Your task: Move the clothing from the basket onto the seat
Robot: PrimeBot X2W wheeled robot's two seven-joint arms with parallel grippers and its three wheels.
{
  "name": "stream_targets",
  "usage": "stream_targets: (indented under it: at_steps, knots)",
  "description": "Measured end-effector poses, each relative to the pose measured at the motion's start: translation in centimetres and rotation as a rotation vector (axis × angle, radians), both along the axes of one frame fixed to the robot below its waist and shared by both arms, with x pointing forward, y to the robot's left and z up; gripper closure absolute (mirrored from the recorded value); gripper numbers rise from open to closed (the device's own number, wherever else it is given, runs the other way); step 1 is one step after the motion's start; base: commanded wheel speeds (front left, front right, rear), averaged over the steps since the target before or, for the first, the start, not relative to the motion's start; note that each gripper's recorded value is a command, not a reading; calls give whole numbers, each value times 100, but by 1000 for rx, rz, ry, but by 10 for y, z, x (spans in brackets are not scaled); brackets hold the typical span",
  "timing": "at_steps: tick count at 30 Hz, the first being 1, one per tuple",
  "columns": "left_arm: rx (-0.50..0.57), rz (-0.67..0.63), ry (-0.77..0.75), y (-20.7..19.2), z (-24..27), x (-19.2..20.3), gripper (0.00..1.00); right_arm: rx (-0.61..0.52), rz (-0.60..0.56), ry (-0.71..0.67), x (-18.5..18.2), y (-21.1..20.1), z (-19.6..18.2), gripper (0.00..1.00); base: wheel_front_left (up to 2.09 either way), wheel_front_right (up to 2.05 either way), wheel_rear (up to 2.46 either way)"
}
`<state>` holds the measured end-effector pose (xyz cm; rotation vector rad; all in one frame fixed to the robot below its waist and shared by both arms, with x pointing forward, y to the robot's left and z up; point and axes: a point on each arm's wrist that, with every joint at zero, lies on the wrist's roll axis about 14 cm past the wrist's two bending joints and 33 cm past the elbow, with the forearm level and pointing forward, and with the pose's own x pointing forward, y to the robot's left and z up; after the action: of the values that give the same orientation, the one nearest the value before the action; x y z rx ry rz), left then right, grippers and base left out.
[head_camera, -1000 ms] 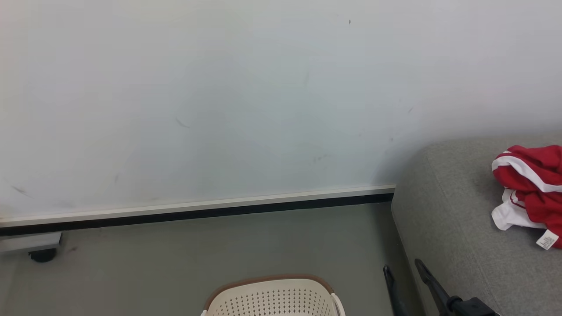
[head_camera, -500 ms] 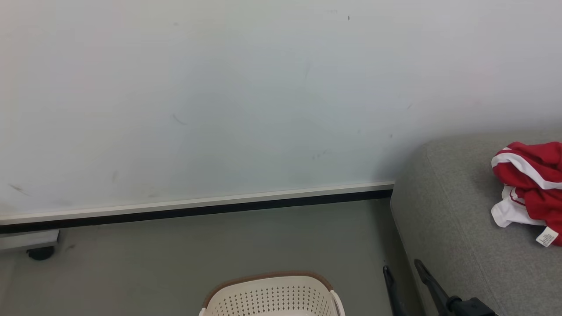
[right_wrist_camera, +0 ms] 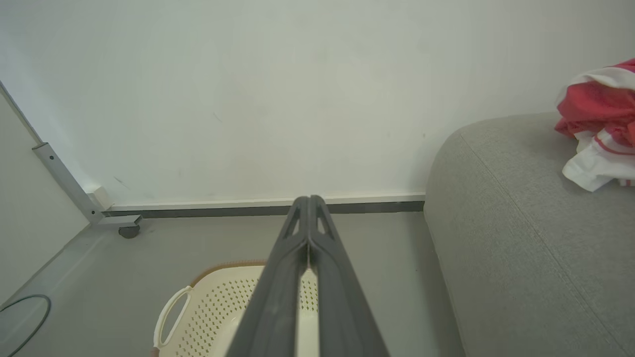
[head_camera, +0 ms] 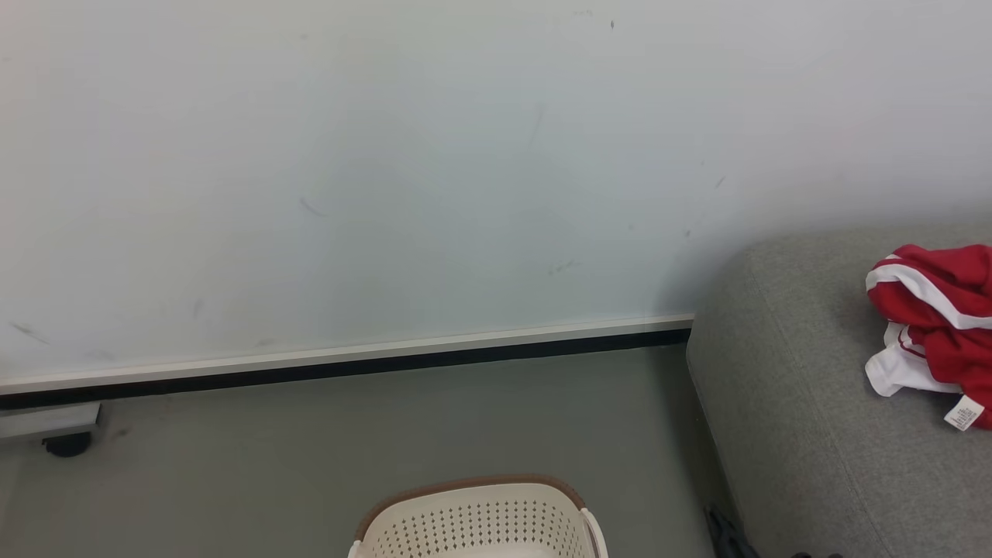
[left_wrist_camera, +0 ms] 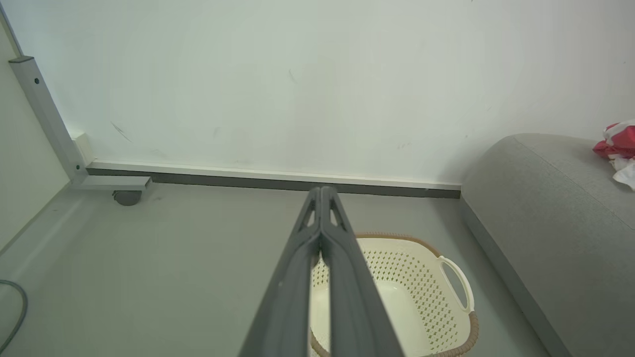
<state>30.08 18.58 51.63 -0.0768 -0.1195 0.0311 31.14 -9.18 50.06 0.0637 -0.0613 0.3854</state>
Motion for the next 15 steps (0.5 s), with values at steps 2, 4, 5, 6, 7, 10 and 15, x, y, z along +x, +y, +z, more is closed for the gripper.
stream_targets:
  at_steps: [2,4,5,6,7,10,15]
  knots:
    - [-31,0,15,0,-4,0,100,28,-12,26,0,-3,-4,100,0,0,0]
    - [-76,3,26,0,-6,1,100,69,-30,42,2,-8,-3,100,0,0,0]
    - [-94,2,32,0,-8,1,100,87,-40,50,3,-10,-3,100,0,0,0]
    - [-115,-1,35,0,-8,2,100,108,-48,59,4,-13,-4,100,0,0,0]
    - [-138,-1,40,0,-9,2,100,127,-57,66,5,-15,-3,100,0,0,0]
    - [-198,1,45,0,-10,6,100,184,-80,88,7,-21,-3,100,0,0,0]
    - [-311,-10,56,-1,-11,12,100,291,-123,124,12,-34,-2,100,0,0,0]
